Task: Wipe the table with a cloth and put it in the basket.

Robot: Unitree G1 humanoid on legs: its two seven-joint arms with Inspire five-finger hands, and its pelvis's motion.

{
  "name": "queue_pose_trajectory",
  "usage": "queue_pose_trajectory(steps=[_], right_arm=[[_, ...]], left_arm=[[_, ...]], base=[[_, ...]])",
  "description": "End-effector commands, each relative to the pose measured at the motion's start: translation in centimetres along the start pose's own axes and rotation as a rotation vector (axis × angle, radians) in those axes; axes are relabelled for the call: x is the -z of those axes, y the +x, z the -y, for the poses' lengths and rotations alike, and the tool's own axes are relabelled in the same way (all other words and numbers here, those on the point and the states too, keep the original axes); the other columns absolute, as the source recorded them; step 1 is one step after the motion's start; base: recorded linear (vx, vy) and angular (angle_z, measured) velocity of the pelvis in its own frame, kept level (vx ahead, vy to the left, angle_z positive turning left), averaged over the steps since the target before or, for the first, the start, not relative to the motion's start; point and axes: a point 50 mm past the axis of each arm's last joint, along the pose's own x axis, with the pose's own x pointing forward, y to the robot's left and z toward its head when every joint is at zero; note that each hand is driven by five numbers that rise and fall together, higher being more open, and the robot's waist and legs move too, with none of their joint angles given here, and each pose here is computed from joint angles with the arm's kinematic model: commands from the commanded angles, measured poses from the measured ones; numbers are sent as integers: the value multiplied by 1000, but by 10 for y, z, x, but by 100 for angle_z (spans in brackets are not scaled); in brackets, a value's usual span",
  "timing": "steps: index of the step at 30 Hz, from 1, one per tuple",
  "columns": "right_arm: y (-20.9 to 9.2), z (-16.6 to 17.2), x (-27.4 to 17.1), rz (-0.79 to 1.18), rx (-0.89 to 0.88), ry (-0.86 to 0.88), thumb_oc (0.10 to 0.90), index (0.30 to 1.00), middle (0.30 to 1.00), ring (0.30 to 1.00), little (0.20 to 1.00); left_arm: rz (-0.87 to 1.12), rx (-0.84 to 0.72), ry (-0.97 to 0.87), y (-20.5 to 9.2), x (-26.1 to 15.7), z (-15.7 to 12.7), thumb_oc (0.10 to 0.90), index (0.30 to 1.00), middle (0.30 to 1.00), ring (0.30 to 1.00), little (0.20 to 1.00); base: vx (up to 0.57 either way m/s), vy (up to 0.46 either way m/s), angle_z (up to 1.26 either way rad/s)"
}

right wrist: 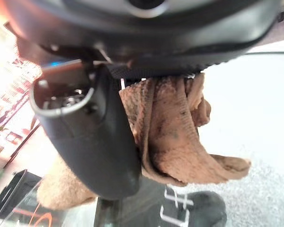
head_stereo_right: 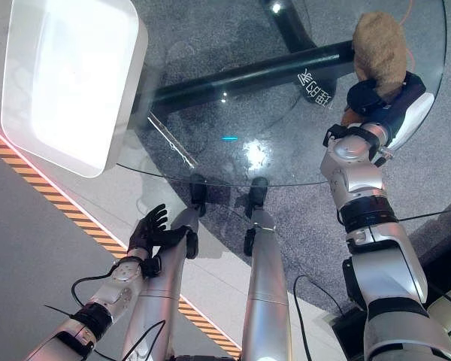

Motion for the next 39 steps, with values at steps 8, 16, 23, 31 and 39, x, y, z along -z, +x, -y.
queue_pose_trajectory(steps=[8,16,23,31,39], right_arm=[[-41,-40,-39,224,-280,-90,100,300,300,300,200],[-62,-67,-45,255,-421,-184,100,300,300,300,200],[-80,-89,-43,274,-583,-260,100,300,300,300,200],[-114,-108,-41,321,-862,-230,100,300,300,300,200],[-163,-117,-37,396,-1109,-174,100,300,300,300,200]], left_arm=[[-54,-15,-40,-18,30,2,800,900,900,900,900],[-64,2,-40,-20,34,3,800,900,900,900,900],[-51,30,-29,-21,34,6,800,900,900,900,900],[-44,40,-28,-22,33,9,800,900,900,900,900],[-39,46,-31,-23,33,11,800,900,900,900,900]], base=[[-1,43,1],[2,38,3],[-3,20,1],[5,6,1],[2,-1,2]])
